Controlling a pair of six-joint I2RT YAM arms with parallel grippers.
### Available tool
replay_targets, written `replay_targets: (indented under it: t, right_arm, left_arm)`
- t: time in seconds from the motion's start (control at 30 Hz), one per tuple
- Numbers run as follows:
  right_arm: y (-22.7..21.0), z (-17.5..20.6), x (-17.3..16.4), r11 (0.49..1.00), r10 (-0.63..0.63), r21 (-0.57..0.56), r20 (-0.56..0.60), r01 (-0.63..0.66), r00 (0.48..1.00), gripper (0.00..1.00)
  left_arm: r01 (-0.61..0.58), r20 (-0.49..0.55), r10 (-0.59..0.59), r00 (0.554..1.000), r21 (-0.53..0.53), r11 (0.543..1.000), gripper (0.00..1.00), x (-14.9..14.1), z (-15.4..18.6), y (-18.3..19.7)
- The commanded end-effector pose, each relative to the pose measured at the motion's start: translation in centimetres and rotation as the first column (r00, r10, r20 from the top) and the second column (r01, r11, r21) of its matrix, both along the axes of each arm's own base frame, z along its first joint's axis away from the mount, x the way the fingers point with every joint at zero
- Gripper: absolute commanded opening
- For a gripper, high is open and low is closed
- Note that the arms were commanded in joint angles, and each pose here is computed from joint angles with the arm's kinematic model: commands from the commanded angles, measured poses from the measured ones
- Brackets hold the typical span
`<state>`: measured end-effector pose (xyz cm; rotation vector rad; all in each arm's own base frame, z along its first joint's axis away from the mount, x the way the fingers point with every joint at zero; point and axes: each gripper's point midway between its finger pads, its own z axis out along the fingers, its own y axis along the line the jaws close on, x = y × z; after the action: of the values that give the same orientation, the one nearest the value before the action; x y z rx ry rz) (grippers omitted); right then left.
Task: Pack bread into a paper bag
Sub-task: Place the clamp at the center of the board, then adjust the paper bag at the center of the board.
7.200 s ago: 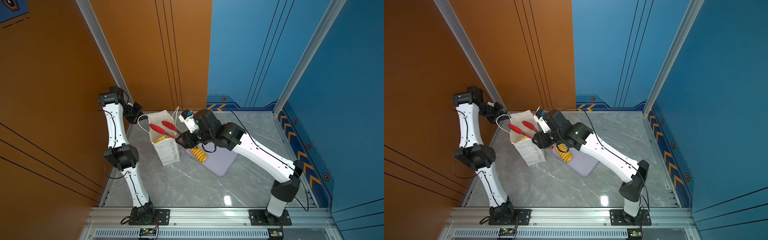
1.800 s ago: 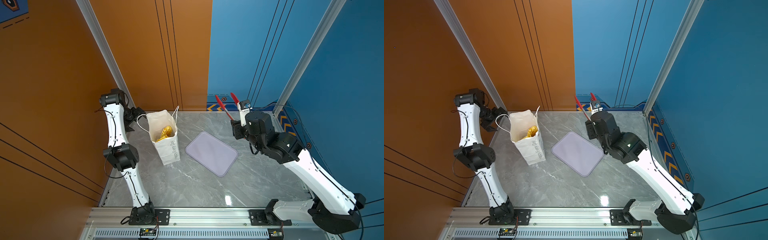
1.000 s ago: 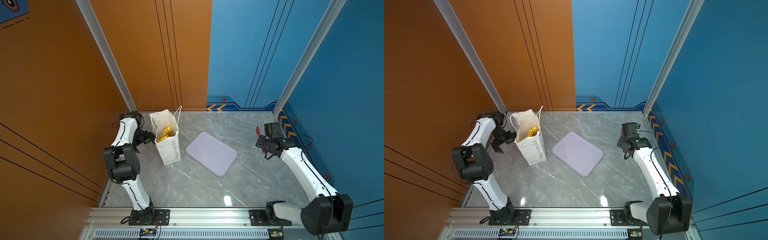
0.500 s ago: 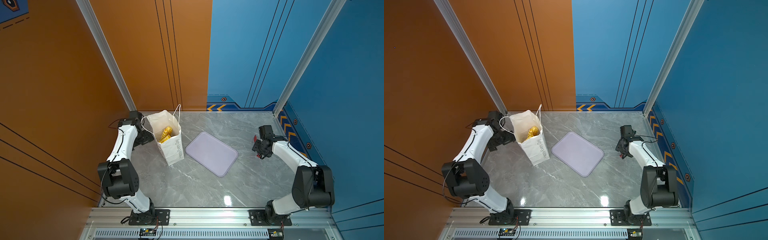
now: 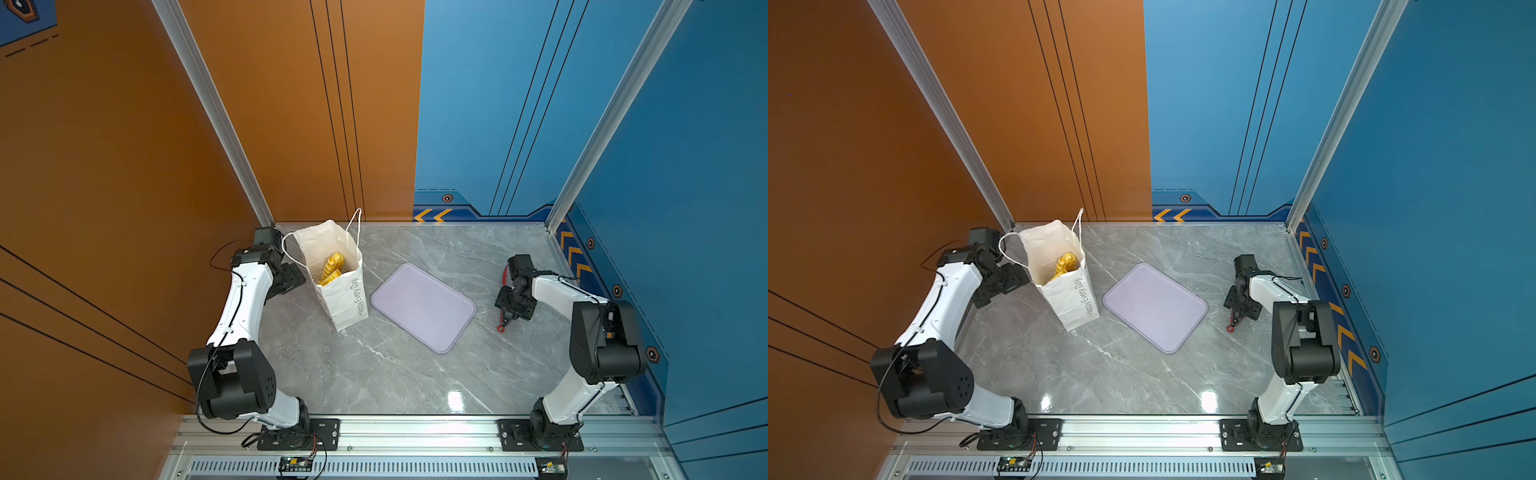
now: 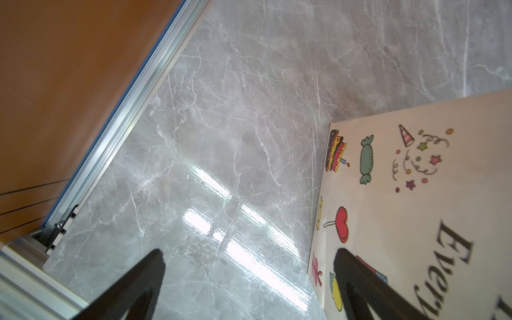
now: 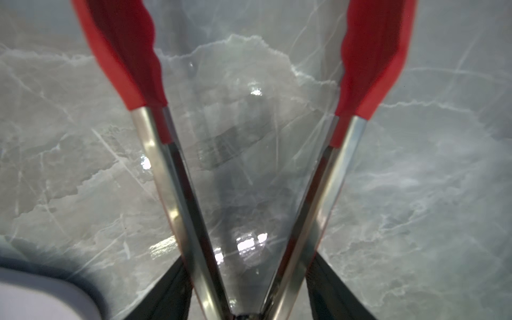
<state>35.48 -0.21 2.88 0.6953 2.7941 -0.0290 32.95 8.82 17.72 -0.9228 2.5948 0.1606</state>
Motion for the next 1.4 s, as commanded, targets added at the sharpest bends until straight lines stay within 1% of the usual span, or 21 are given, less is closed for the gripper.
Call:
replay_targets:
  t: [0.0, 0.03, 0.07, 0.1, 0.13, 0.23, 0.4, 0.47, 0.57, 0.63, 0.7, 0.77, 0.83, 0.9, 0.93, 1.0, 1.13, 1.17, 1.23, 1.3, 1.37]
  right_arm:
    - [0.4, 0.9, 2.0, 1.0, 0.02, 0.008, 0.046, -0.02, 0.999, 0.8]
    - [0.4, 0.9, 2.2, 1.0, 0.021, 0.008, 0.047, -0.022, 0.999, 0.8]
    - [0.5, 1.1, 2.5, 1.0, 0.026, 0.01, 0.053, -0.027, 0.998, 0.92]
    - [0.5, 1.2, 2.7, 0.999, 0.031, 0.012, 0.057, -0.032, 0.998, 0.94]
    - [0.5, 1.4, 2.9, 0.999, 0.036, 0.009, 0.063, -0.037, 0.997, 1.0]
    - [0.3, 3.0, 3.4, 0.999, 0.04, -0.005, 0.117, -0.04, 0.992, 1.0]
    - [-0.1, 8.2, 4.2, 0.998, 0.06, -0.047, 0.319, -0.047, 0.946, 1.0]
    - [0.2, 9.8, 4.7, 0.996, 0.089, -0.044, 0.393, -0.078, 0.915, 1.0]
    - [0.2, 11.0, 4.9, 0.995, 0.099, -0.058, 0.462, -0.082, 0.881, 1.0]
    - [-0.2, 12.2, 5.0, 0.994, 0.103, -0.079, 0.532, -0.071, 0.84, 1.0]
    - [-0.7, 13.4, 4.9, 0.992, 0.111, -0.118, 0.595, -0.05, 0.796, 1.0]
    - [-1.4, 14.5, 4.4, 0.985, 0.132, -0.172, 0.658, -0.023, 0.741, 1.0]
    - [-2.4, 15.2, 3.8, 0.977, 0.133, -0.212, 0.71, 0.03, 0.691, 1.0]
    - [-2.8, 15.2, 3.4, 0.97, 0.14, -0.236, 0.728, 0.053, 0.671, 1.0]
    - [-2.8, 14.9, 3.3, 0.968, 0.148, -0.245, 0.725, 0.05, 0.672, 1.0]
    - [-2.9, 14.2, 3.2, 0.967, 0.148, -0.25, 0.712, 0.051, 0.687, 1.0]
    - [-2.8, 13.0, 3.0, 0.967, 0.15, -0.252, 0.71, 0.05, 0.688, 1.0]
    - [-2.9, 12.8, 2.9, 0.965, 0.15, -0.256, 0.713, 0.055, 0.685, 1.0]
    - [-2.9, 12.7, 2.8, 0.962, 0.157, -0.266, 0.724, 0.062, 0.671, 1.0]
    - [-3.4, 12.2, 2.7, 0.956, 0.158, -0.283, 0.723, 0.081, 0.672, 1.0]
    - [-4.0, 11.6, 2.8, 0.949, 0.145, -0.292, 0.738, 0.118, 0.659, 1.0]
  left_arm:
    - [-0.028, -0.03, 0.029, 0.999, 0.037, 0.999, 0.98, -0.2, -1.0, 0.7]
    - [-0.031, -0.028, 0.033, 0.999, 0.04, 0.999, 0.98, -0.3, -1.2, 0.8]
    - [-0.034, -0.027, 0.035, 0.999, 0.043, 0.998, 0.98, -0.3, -1.3, 0.9]
    - [-0.04, -0.024, 0.041, 0.999, 0.048, 0.998, 0.99, -0.4, -1.3, 1.0]
    - [-0.047, -0.019, 0.048, 0.999, 0.05, 0.998, 0.98, -0.4, -1.3, 1.1]
    - [-0.082, 0.023, 0.08, 0.997, 0.087, 0.993, 0.99, -0.6, -0.6, 1.7]
    - [-0.154, 0.147, 0.133, 0.98, 0.142, 0.978, 0.98, -0.7, 1.1, 2.7]
    - [-0.163, 0.213, 0.125, 0.969, 0.175, 0.971, 0.98, -0.2, 1.6, 2.8]
    - [-0.192, 0.274, 0.129, 0.953, 0.219, 0.957, 0.98, 0.0, 1.4, 3.2]
    - [-0.224, 0.321, 0.127, 0.938, 0.285, 0.932, 0.98, 0.1, 1.3, 3.6]
    - [-0.257, 0.329, 0.134, 0.935, 0.366, 0.895, 0.98, -0.7, -0.1, 4.2]
    - [-0.315, 0.366, 0.153, 0.918, 0.439, 0.841, 0.99, -1.8, -0.9, 4.9]
    - [-0.342, 0.463, 0.123, 0.878, 0.425, 0.838, 0.98, -1.7, -2.3, 4.5]
    - [-0.354, 0.552, 0.064, 0.831, 0.436, 0.827, 0.98, -1.5, -2.9, 3.4]
    - [-0.346, 0.567, 0.038, 0.823, 0.449, 0.824, 0.98, -1.3, -3.4, 3.0]
    - [-0.335, 0.555, 0.012, 0.832, 0.485, 0.808, 0.98, -0.9, -3.1, 2.9]
    - [-0.282, 0.444, -0.012, 0.896, 0.59, 0.757, 0.98, -1.0, -5.1, 3.0]
    - [-0.288, 0.44, -0.011, 0.898, 0.607, 0.74, 0.98, -1.2, -5.2, 3.0]
    - [-0.28, 0.459, -0.039, 0.887, 0.605, 0.745, 0.98, -0.6, -5.0, 2.2]
    - [-0.259, 0.45, -0.053, 0.891, 0.601, 0.756, 0.98, 0.3, -5.4, 1.8]
    - [-0.19, 0.434, -0.123, 0.893, 0.611, 0.769, 0.98, 2.2, -6.3, 0.8]
